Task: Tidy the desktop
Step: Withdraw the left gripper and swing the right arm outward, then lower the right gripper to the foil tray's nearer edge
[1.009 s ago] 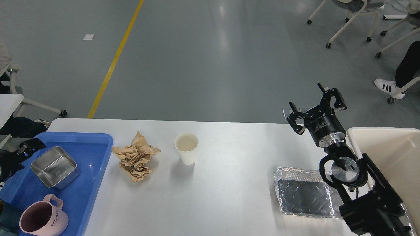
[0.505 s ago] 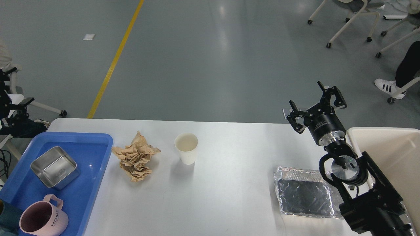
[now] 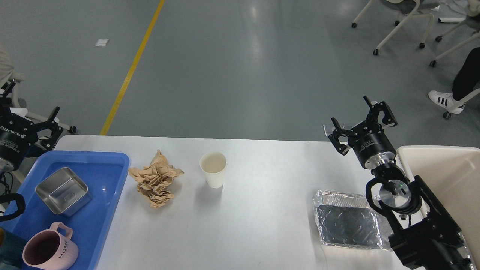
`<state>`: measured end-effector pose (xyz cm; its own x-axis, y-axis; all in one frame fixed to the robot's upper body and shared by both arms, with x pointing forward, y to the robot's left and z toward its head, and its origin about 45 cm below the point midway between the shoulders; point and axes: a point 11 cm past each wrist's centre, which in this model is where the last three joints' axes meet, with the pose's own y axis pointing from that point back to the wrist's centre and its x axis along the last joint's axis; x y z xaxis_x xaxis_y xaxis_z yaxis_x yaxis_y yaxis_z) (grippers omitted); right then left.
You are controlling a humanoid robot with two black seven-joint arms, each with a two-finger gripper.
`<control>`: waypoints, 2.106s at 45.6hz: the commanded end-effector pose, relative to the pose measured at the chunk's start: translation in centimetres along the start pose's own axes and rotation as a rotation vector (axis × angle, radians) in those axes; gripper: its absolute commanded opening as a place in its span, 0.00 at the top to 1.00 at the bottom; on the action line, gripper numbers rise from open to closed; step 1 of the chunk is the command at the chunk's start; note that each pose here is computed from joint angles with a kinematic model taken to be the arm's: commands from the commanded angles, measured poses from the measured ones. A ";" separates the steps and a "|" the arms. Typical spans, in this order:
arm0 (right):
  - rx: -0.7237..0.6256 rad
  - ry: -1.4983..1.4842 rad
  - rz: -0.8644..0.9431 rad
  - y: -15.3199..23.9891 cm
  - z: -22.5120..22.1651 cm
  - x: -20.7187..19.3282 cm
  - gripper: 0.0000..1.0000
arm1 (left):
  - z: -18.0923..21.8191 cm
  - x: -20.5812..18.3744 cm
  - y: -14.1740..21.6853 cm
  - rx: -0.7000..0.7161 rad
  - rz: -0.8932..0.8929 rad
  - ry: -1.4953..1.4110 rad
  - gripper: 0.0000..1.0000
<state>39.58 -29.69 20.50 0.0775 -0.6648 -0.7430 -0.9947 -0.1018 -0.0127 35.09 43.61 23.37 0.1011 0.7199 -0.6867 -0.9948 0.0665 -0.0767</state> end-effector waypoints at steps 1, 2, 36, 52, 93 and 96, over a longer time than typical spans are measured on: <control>0.002 0.000 0.000 -0.1 -0.1 -0.1 0.00 | -1.2 -0.7 1.6 -0.019 -0.017 0.049 0.03; 0.002 0.000 0.000 -0.1 -0.1 -0.1 0.00 | -1.2 -0.7 1.8 -0.027 -0.016 0.054 0.03; 0.010 0.216 -0.039 0.0 -1.6 -0.6 0.00 | -4.8 0.5 1.8 0.043 0.105 0.102 0.03; 0.048 0.770 -0.169 0.1 -3.2 -4.9 0.00 | -5.7 0.2 2.0 0.060 0.042 0.090 0.03; -0.863 1.885 -0.537 9.8 -14.0 -0.4 0.00 | -9.5 -0.3 0.3 0.158 0.058 0.108 0.03; -0.867 1.898 -0.534 10.4 -15.0 -0.9 0.00 | -9.5 -0.3 0.3 0.158 0.056 0.108 0.03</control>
<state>31.10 -40.30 29.38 0.7688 -0.1643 0.6181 -0.6305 -0.3562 0.6896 34.85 36.86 16.67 0.0353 0.6463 -0.7623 -0.9874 0.1401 0.0731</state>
